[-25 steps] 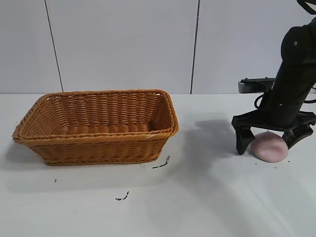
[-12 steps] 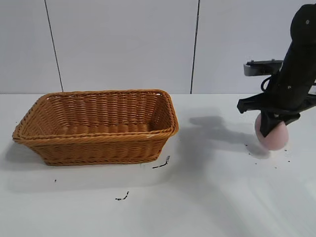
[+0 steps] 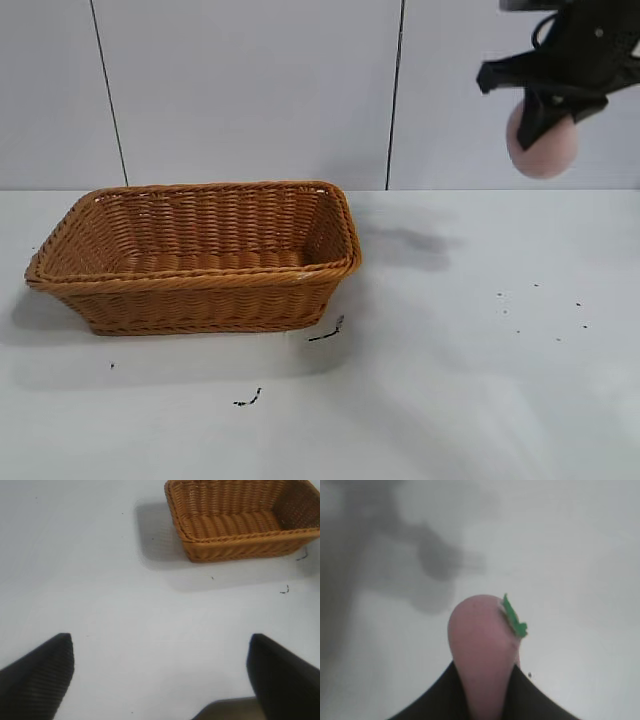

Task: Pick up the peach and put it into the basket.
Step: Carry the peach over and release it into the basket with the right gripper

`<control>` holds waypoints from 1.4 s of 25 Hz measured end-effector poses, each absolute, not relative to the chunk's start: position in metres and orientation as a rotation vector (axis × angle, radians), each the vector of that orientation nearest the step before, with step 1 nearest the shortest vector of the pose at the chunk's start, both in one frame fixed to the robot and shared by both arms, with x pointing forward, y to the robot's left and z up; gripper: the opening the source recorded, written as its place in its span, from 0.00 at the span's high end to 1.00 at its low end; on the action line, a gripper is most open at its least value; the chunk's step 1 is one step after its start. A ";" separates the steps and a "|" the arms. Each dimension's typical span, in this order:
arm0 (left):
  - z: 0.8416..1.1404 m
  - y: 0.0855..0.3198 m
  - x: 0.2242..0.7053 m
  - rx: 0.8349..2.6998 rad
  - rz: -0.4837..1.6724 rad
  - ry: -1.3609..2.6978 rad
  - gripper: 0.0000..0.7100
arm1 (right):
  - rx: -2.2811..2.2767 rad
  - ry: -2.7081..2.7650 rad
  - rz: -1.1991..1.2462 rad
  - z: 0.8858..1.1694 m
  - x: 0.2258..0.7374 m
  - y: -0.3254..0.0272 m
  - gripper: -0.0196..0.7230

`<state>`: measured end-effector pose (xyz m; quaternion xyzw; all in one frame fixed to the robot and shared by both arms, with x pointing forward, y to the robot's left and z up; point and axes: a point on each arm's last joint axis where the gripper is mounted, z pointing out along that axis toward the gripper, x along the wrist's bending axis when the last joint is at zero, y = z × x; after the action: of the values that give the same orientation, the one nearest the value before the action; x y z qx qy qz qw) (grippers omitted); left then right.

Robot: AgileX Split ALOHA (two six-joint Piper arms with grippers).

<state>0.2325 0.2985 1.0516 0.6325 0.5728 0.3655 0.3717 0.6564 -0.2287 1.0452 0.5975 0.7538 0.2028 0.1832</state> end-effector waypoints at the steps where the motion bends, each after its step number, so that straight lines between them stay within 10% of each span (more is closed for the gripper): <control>1: 1.052 0.298 0.232 1.622 0.937 1.469 0.03 | 1.659 2.129 0.603 1.052 0.661 -0.219 0.92; 11: 1.052 0.298 0.232 1.622 0.937 1.469 0.03 | 1.375 2.349 0.717 1.048 0.678 -0.086 0.93; 23: 1.052 0.298 0.232 1.622 0.937 1.469 0.03 | 1.240 2.568 0.621 0.936 0.665 0.000 0.92; 26: 1.052 0.298 0.232 1.622 0.937 1.469 0.03 | 1.249 2.577 0.599 0.925 0.666 0.001 0.76; 30: 1.052 0.298 0.232 1.622 0.937 1.469 0.03 | 1.244 2.571 0.607 0.930 0.666 0.000 0.21; 35: 1.052 0.298 0.232 1.622 0.937 1.469 0.03 | 1.235 2.553 0.640 0.952 0.664 -0.001 0.06</control>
<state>0.2325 0.2985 1.0516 0.6325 0.5728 0.3655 0.3717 0.6638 -0.0010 0.9521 0.4217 0.8722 0.2186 0.1168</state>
